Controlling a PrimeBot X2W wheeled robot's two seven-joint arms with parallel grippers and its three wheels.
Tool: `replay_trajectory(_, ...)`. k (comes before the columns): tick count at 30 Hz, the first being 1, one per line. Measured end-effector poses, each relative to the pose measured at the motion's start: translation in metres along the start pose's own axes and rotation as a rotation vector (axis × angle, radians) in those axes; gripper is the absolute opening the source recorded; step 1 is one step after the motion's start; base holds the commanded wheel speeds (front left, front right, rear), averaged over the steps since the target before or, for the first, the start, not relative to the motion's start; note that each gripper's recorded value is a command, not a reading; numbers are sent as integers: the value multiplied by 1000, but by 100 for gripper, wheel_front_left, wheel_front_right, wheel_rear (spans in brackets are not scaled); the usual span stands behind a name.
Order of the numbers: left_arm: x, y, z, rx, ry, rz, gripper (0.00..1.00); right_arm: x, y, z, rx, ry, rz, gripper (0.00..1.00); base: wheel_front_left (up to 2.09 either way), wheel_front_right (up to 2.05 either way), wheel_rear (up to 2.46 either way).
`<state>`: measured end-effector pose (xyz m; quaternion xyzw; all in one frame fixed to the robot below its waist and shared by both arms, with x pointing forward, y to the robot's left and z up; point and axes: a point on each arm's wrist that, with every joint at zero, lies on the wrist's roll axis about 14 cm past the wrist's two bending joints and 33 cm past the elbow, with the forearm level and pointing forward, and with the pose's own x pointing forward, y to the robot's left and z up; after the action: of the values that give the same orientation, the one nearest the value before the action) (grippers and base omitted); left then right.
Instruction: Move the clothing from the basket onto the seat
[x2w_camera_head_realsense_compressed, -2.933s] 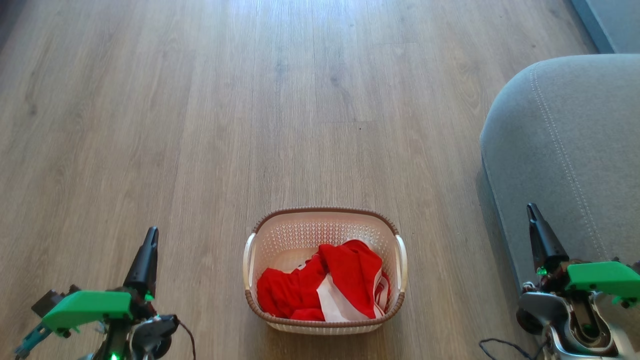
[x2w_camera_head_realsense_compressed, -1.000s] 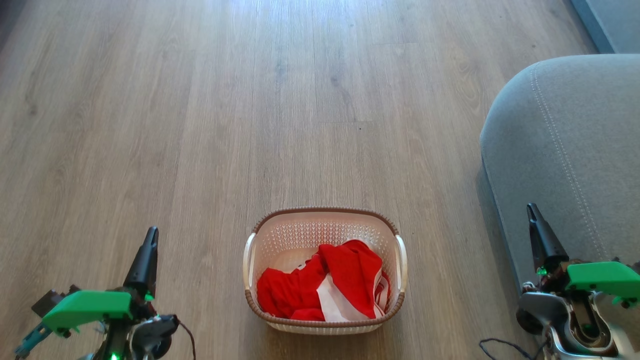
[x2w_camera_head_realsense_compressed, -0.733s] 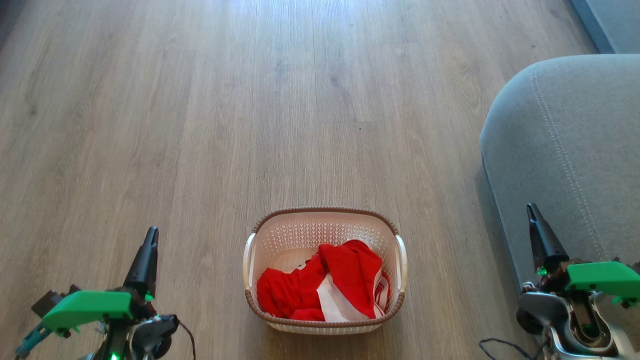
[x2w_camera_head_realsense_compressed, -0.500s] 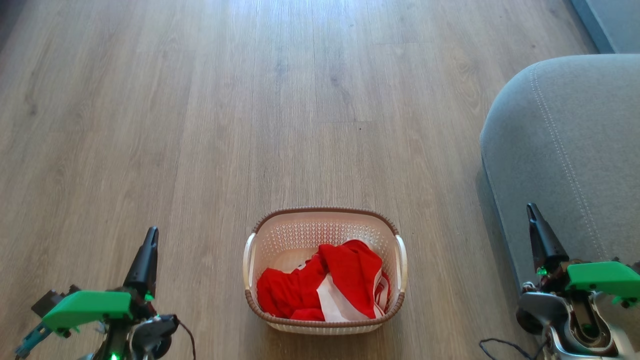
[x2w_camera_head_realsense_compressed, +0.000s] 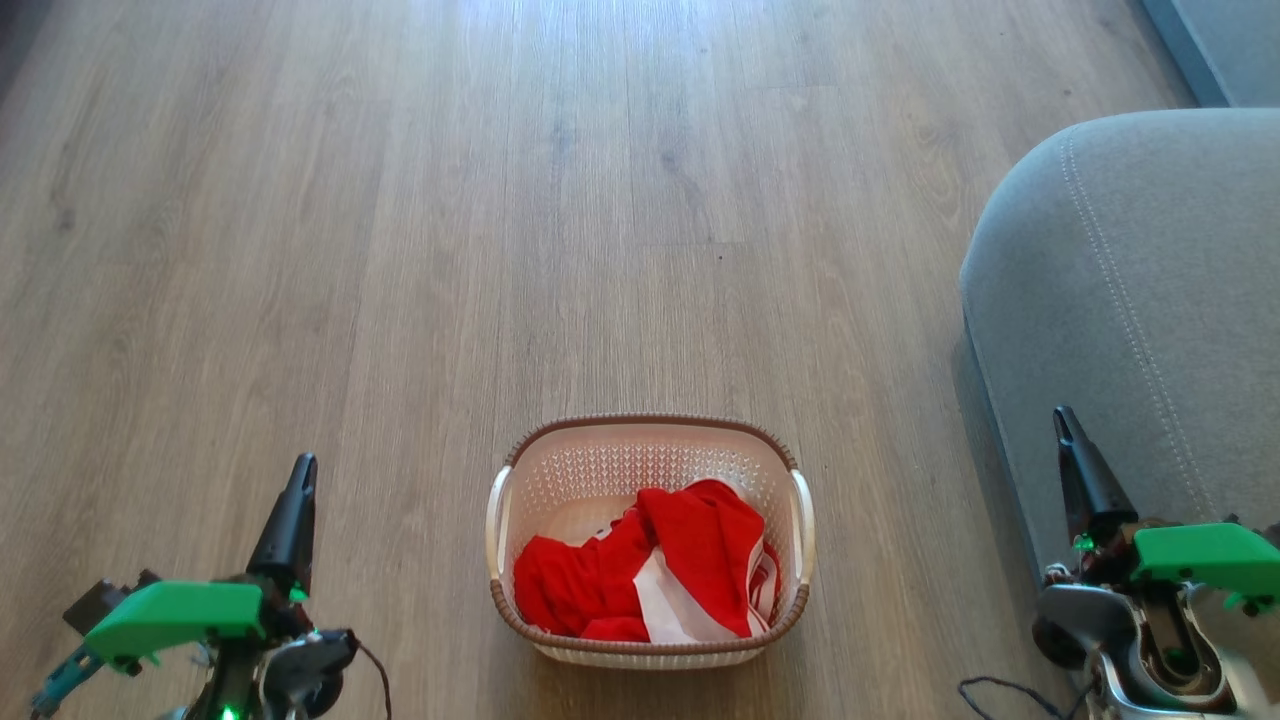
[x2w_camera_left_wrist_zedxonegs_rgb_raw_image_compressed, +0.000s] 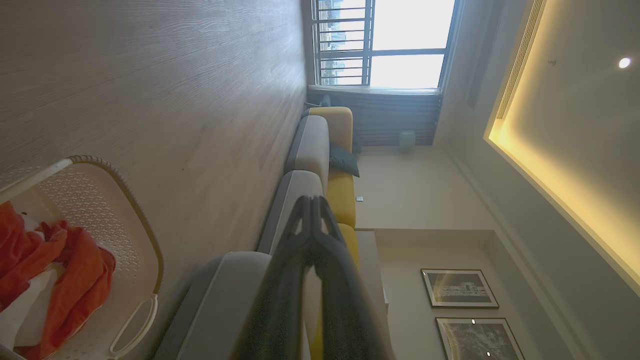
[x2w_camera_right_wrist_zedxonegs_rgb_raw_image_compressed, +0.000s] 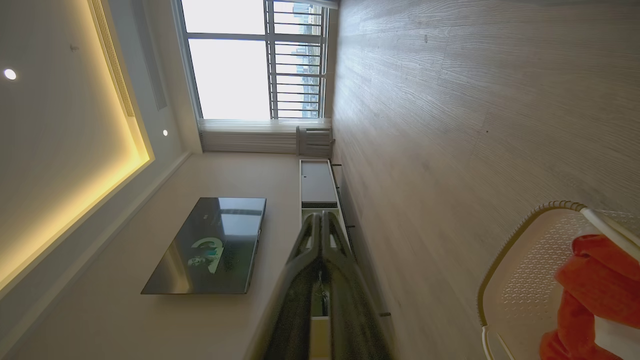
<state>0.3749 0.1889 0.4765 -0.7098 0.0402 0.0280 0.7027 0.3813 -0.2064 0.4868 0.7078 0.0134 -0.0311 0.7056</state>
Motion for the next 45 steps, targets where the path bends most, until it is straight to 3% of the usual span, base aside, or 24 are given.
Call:
replay_trajectory(1,0,0,0,0,0,0,0,0,0,0,0,0,0,0,0,0,0)
replay_trajectory(2,0,0,0,0,0,0,100,0,0,0,0,0,0,100,0,0,0)
replay_trajectory(4,-2,9,0,-5,-2,28,100,-2,-9,-1,3,1,-27,100,0,0,0)
replay_trajectory(5,-6,17,-1,-8,-2,53,0,-4,-16,-2,6,2,-50,0,0,0,0)
replay_trajectory(6,-10,27,-1,-11,-4,82,100,-8,-25,-2,10,2,-77,100,0,0,0)
replay_trajectory(11,-29,62,0,-20,-11,186,100,-24,-58,-4,19,2,-174,100,0,0,0)
replay_trajectory(27,-17,49,3,40,-28,154,100,-6,-41,-22,-37,38,-130,100,0,0,0)
replay_trajectory(45,-2,35,11,281,-38,124,100,11,-32,-37,-267,90,-106,100,0,0,0)
